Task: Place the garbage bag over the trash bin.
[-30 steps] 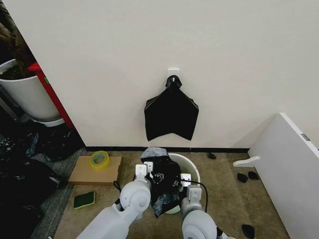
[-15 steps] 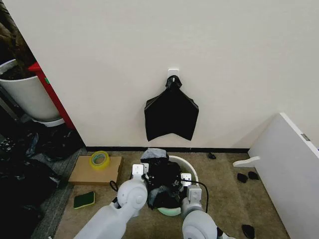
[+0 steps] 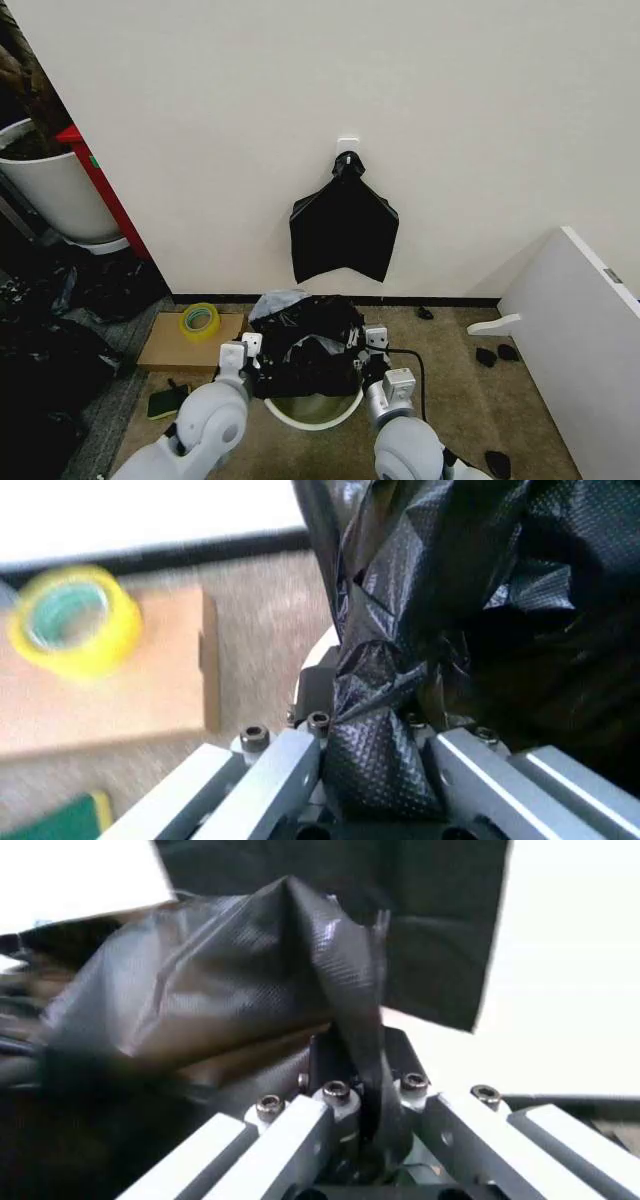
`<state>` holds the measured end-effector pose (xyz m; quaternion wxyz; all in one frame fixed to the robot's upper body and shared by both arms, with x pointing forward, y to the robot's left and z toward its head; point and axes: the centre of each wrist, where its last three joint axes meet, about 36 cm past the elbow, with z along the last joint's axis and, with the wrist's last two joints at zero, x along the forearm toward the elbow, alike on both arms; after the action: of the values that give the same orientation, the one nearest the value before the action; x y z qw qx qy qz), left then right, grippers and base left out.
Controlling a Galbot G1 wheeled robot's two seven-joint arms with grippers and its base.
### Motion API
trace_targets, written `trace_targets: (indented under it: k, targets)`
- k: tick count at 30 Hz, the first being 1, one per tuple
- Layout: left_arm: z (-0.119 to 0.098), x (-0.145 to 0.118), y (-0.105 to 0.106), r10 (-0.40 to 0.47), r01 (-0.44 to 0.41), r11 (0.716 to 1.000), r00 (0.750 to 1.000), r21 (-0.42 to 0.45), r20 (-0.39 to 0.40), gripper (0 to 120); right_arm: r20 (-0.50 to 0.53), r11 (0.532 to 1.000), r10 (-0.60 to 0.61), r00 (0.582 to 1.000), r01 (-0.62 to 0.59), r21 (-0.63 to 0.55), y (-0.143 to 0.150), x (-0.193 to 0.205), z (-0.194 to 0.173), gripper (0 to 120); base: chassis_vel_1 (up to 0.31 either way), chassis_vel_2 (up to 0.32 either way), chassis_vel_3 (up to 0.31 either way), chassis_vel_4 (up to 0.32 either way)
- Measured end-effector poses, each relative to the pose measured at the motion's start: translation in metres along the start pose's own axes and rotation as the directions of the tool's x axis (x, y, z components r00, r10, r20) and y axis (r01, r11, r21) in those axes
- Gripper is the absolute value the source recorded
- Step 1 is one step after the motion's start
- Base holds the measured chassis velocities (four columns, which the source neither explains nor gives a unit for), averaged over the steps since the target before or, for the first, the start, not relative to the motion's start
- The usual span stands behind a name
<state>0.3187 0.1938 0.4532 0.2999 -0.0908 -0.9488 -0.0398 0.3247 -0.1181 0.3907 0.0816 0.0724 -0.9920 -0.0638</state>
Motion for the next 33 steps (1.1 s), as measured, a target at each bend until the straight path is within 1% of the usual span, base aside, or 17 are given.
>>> trace_targets:
  k: [1, 3, 4, 5, 8, 11, 15, 16, 18, 20, 22, 24, 26, 28, 30, 32, 33]
  targets:
    - [0.000, 0.000, 0.000, 0.000, 0.000, 1.000, 1.000, 0.000, 0.000, 1, 0.000, 1.000, 0.000, 1.000, 0.000, 0.000, 0.000, 0.000, 0.000, 0, 0.000, 0.000, 0.000, 0.000]
    - [-0.004, 0.017, -0.002, 0.018, -0.018, 1.000, 0.999, -0.022, 0.043, 1, -0.053, 0.999, 0.045, 0.998, -0.046, -0.025, -0.007, -0.003, -0.005, 0, 0.000, 0.000, 0.000, 0.000]
    - [-0.004, 0.017, -0.002, 0.018, -0.018, 1.000, 0.999, -0.022, 0.043, 1, -0.053, 0.999, 0.045, 0.998, -0.046, -0.025, -0.007, -0.003, -0.005, 0, 0.000, 0.000, 0.000, 0.000]
    - [-0.010, 0.029, -0.003, 0.037, -0.035, 0.999, 0.996, -0.031, 0.079, 1, -0.100, 0.994, 0.090, 0.991, -0.095, -0.047, -0.014, -0.001, -0.010, 0, 0.000, 0.000, 0.000, 0.000]
    - [-0.021, 0.047, -0.004, 0.075, -0.071, 0.997, 0.990, -0.033, 0.117, 1, -0.158, 0.987, 0.121, 0.980, -0.135, -0.084, -0.019, 0.008, -0.018, 0, 0.000, 0.000, 0.000, 0.000]
    - [-0.027, 0.050, -0.003, 0.082, -0.080, 0.997, 0.987, -0.019, 0.140, 1, -0.174, 0.986, 0.122, 0.977, -0.139, -0.095, -0.020, 0.015, -0.021, 0, 0.000, 0.000, 0.000, 0.000]
    - [-0.040, 0.044, 0.010, 0.049, -0.056, 0.998, 0.980, 0.028, 0.192, 1, -0.168, 0.989, 0.092, 0.982, -0.110, -0.099, -0.019, 0.029, -0.017, 0, 0.000, 0.000, 0.000, 0.000]
    - [-0.040, 0.044, 0.010, 0.049, -0.056, 0.998, 0.980, 0.028, 0.192, 1, -0.168, 0.989, 0.092, 0.982, -0.110, -0.099, -0.019, 0.029, -0.017, 0, 0.000, 0.000, 0.000, 0.000]
    - [-0.047, 0.034, 0.022, 0.017, -0.033, 0.997, 0.977, 0.077, 0.211, 1, -0.139, 0.993, 0.032, 0.990, -0.047, -0.109, -0.014, 0.044, -0.010, 0, 0.000, 0.000, 0.000, 0.000]
    - [-0.048, 0.032, 0.024, 0.012, -0.030, 0.996, 0.977, 0.082, 0.212, 1, -0.136, 0.993, 0.025, 0.990, -0.040, -0.111, -0.013, 0.045, -0.009, 0, 0.000, 0.000, 0.000, 0.000]
    - [-0.051, 0.024, 0.032, -0.007, -0.018, 0.993, 0.976, 0.113, 0.217, 1, -0.114, 0.992, -0.043, 0.993, 0.029, -0.121, -0.006, 0.056, 0.001, 0, 0.000, 0.000, 0.000, 0.000]
    - [-0.052, 0.023, 0.033, -0.010, -0.017, 0.993, 0.976, 0.118, 0.218, 1, -0.109, 0.991, -0.057, 0.992, 0.044, -0.123, -0.005, 0.057, 0.004, 0, 0.000, 0.000, 0.000, 0.000]
    - [-0.054, 0.016, 0.038, -0.024, -0.007, 0.991, 0.975, 0.136, 0.223, 1, -0.091, 0.987, -0.111, 0.990, 0.099, -0.129, -0.001, 0.061, 0.018, 0, 0.000, 0.000, 0.000, 0.000]
    - [-0.055, 0.015, 0.039, -0.026, -0.006, 0.990, 0.974, 0.140, 0.223, 1, -0.090, 0.986, -0.120, 0.989, 0.108, -0.125, 0.000, 0.062, 0.021, 0, 0.000, 0.000, 0.000, 0.000]
    - [-0.066, 0.011, 0.050, -0.035, -0.008, 0.984, 0.971, 0.179, 0.238, 1, -0.115, 0.985, -0.162, 0.980, 0.154, -0.078, 0.005, 0.064, 0.040, 0, 0.000, 0.000, 0.000, 0.000]
    - [-0.068, 0.010, 0.051, -0.036, -0.009, 0.983, 0.970, 0.183, 0.241, 1, -0.118, 0.985, -0.165, 0.979, 0.157, -0.072, 0.005, 0.064, 0.042, 0, 0.000, 0.000, 0.000, 0.000]
    - [-0.076, 0.008, 0.057, -0.041, -0.011, 0.979, 0.967, 0.203, 0.250, 1, -0.125, 0.984, -0.176, 0.977, 0.172, -0.042, 0.006, 0.064, 0.051, 0, 0.000, 0.000, 0.000, 0.000]
